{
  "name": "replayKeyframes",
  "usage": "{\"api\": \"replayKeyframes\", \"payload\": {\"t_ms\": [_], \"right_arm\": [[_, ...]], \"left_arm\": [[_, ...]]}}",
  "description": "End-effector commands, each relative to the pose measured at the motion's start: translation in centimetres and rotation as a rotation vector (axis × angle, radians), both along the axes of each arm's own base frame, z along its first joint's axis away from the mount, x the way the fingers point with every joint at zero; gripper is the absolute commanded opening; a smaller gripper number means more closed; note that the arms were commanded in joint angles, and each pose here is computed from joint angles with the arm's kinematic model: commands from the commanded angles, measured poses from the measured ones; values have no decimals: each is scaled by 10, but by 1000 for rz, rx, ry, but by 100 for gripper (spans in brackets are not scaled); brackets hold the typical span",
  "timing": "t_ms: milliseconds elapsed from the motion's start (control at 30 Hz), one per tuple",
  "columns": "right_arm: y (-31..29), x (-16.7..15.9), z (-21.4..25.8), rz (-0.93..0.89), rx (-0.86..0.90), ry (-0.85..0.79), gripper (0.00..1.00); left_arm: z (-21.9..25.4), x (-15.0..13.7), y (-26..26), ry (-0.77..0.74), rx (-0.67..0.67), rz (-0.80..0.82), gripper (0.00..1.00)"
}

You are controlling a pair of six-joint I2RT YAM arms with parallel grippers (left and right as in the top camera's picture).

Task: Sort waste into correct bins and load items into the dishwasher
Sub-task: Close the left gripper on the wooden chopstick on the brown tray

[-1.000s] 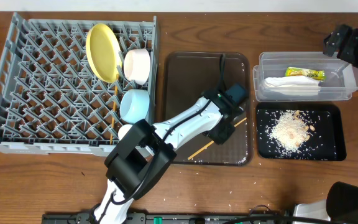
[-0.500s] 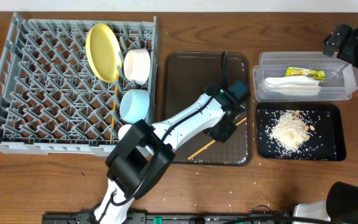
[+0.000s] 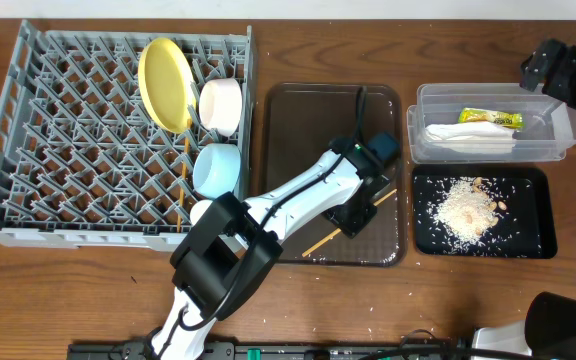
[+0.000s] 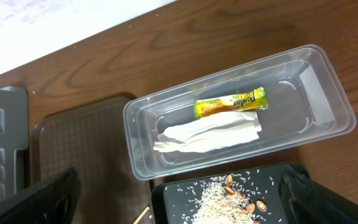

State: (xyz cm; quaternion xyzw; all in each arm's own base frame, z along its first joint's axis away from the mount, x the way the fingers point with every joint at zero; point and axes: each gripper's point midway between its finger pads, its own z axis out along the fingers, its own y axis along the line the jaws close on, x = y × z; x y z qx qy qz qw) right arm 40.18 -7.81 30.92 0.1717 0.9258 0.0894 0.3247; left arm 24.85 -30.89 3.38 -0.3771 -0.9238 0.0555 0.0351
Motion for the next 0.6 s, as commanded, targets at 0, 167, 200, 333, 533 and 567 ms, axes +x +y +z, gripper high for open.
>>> {"api": "replayKeyframes", "payload": {"t_ms": [0, 167, 200, 333, 533, 567], "right_arm": [[-4, -1, 1, -18, 8, 0, 99], [-4, -1, 1, -18, 9, 0, 99], [-4, -1, 1, -18, 8, 0, 99], [-4, -1, 1, -18, 8, 0, 99], [-4, -1, 1, -18, 8, 0, 99], [-4, -1, 1, -18, 8, 0, 99]], "left_arm": [[-11, -6, 9, 30, 37, -87, 52], [-20, -2, 24, -8, 101, -115, 54], [-23, -3, 24, -7, 101, -116, 55], [-25, -4, 26, -6, 106, -120, 58], [-26, -3, 29, -14, 119, -121, 63], [-27, -3, 29, -14, 119, -121, 63]]}}
